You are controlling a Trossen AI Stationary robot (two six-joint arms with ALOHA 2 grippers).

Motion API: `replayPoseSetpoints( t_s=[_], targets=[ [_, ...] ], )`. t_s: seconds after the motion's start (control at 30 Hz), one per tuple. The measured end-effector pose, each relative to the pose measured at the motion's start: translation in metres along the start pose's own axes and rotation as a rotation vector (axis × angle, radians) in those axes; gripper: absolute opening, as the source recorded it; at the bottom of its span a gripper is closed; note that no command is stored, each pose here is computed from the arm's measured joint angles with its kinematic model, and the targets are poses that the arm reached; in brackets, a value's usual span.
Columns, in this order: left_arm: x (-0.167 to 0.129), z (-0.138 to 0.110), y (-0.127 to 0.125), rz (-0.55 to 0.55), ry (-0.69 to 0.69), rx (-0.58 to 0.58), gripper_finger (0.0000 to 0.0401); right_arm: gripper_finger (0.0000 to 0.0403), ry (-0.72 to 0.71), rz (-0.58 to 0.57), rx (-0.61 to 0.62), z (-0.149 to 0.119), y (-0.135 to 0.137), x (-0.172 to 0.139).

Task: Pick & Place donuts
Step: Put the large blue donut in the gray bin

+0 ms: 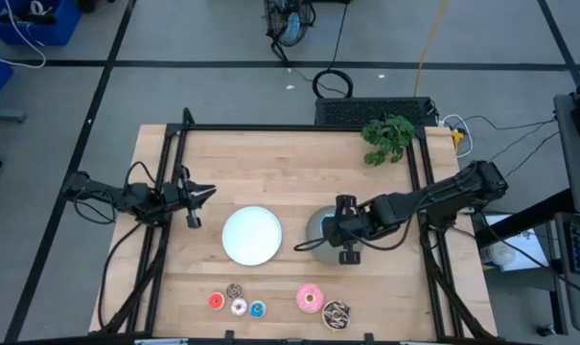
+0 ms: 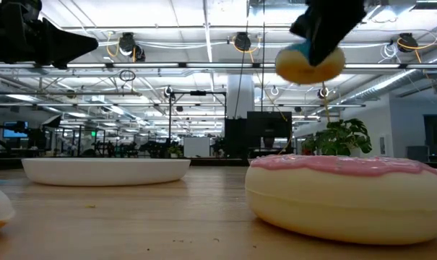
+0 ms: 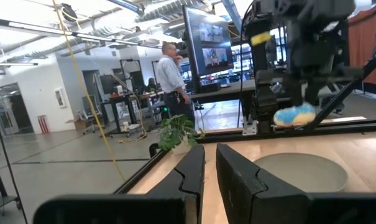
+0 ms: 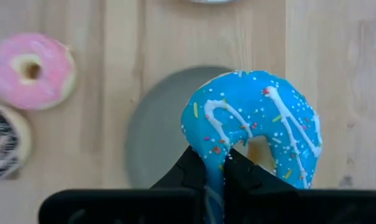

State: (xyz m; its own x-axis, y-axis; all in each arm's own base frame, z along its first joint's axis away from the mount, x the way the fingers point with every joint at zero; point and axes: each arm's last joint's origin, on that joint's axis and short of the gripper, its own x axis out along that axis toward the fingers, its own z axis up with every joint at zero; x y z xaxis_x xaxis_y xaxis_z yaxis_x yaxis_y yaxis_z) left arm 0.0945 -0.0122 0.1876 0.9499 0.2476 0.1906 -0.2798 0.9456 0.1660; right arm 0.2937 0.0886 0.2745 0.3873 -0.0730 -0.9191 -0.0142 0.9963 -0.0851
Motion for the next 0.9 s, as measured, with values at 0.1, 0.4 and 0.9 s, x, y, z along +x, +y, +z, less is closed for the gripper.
replayPoseSetpoints(
  t_s=[0.1, 0.4, 0.9],
  targets=[
    [0.0, 0.0, 0.0, 0.0, 0.0, 0.0, 0.0049, 0.0013, 0.019, -0.013, 0.02, -0.008, -0.006, 0.017],
    [0.0, 0.0, 0.0, 0.001, 0.0, 0.0, 0.0049, 0.0013, 0.033, -0.046, 0.098, -0.035, -0.028, 0.068],
    [0.0, 0.0, 0.0, 0.001, 0.001, 0.003, 0.0049, 0.0014, 0.071, -0.042, 0.078, -0.084, -0.04, 0.113]
  ],
)
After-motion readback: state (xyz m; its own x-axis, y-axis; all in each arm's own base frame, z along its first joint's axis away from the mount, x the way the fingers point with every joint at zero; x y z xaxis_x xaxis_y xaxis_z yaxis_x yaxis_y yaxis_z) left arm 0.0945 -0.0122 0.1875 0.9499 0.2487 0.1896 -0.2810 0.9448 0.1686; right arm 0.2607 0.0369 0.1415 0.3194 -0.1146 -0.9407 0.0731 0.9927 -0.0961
